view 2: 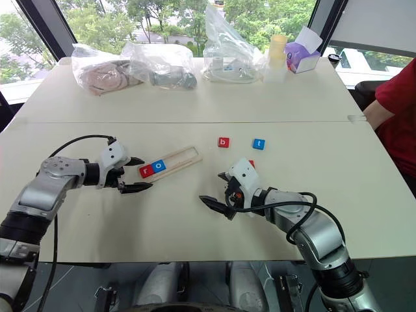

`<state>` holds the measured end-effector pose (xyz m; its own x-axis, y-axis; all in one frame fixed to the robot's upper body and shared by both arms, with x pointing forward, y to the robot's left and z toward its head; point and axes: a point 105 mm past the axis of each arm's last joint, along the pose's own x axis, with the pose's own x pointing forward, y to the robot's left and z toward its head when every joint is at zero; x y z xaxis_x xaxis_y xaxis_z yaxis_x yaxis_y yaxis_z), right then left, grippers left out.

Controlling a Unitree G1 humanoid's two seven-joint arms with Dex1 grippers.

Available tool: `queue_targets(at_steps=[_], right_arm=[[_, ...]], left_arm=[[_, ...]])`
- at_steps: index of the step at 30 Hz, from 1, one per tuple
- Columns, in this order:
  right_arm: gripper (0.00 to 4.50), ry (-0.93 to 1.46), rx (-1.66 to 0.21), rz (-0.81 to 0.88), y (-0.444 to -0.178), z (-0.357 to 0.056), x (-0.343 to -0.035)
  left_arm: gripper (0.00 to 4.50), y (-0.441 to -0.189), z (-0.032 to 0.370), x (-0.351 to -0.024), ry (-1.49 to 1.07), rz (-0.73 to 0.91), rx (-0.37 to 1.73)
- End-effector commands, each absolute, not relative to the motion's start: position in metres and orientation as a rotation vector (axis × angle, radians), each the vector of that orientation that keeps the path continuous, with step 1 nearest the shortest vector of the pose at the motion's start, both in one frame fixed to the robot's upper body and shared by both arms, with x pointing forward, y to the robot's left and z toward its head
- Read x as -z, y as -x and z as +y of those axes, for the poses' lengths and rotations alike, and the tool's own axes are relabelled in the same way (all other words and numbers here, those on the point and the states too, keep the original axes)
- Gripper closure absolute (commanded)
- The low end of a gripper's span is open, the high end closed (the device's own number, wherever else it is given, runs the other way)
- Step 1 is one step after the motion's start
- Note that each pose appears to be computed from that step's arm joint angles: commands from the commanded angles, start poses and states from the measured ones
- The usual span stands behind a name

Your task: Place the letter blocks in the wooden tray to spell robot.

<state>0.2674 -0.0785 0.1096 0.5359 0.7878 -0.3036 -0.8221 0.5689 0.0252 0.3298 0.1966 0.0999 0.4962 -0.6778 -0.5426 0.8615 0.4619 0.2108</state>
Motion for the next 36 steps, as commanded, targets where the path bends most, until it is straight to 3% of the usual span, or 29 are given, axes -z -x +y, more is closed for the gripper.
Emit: queue_targets(at_steps=[1,5,9,10,14,23,35,36], right_arm=[[0.06,0.154,-0.959,0.228,-0.268,-0.079,-0.125],[0.06,0.173,-0.941,0.230,-0.274,-0.085,-0.126],[0.00,0.178,-0.923,0.234,-0.277,-0.091,-0.126],[0.00,0.178,-0.920,0.234,-0.277,-0.092,-0.126],[0.00,0.161,-0.881,0.233,-0.281,-0.100,-0.128],[0.00,0.088,-0.711,0.208,-0.291,-0.138,-0.137],[0.00,0.094,-0.691,0.236,-0.282,-0.143,-0.131],[0.00,0.094,-0.690,0.237,-0.281,-0.143,-0.131]], left_arm=[[0.00,-0.327,0.189,-0.089,-0.499,0.434,1.009],[0.00,-0.323,0.187,-0.074,-0.471,0.471,1.019],[1.25,-0.321,0.189,-0.069,-0.447,0.477,1.020],[1.38,-0.321,0.189,-0.070,-0.445,0.477,1.018],[1.38,-0.327,0.185,-0.089,-0.418,0.388,1.024],[1.38,-0.312,0.169,-0.121,-0.653,0.324,1.292],[1.38,-0.329,0.151,-0.100,-0.730,0.359,1.447],[0.88,-0.330,0.150,-0.102,-0.723,0.353,1.451]])
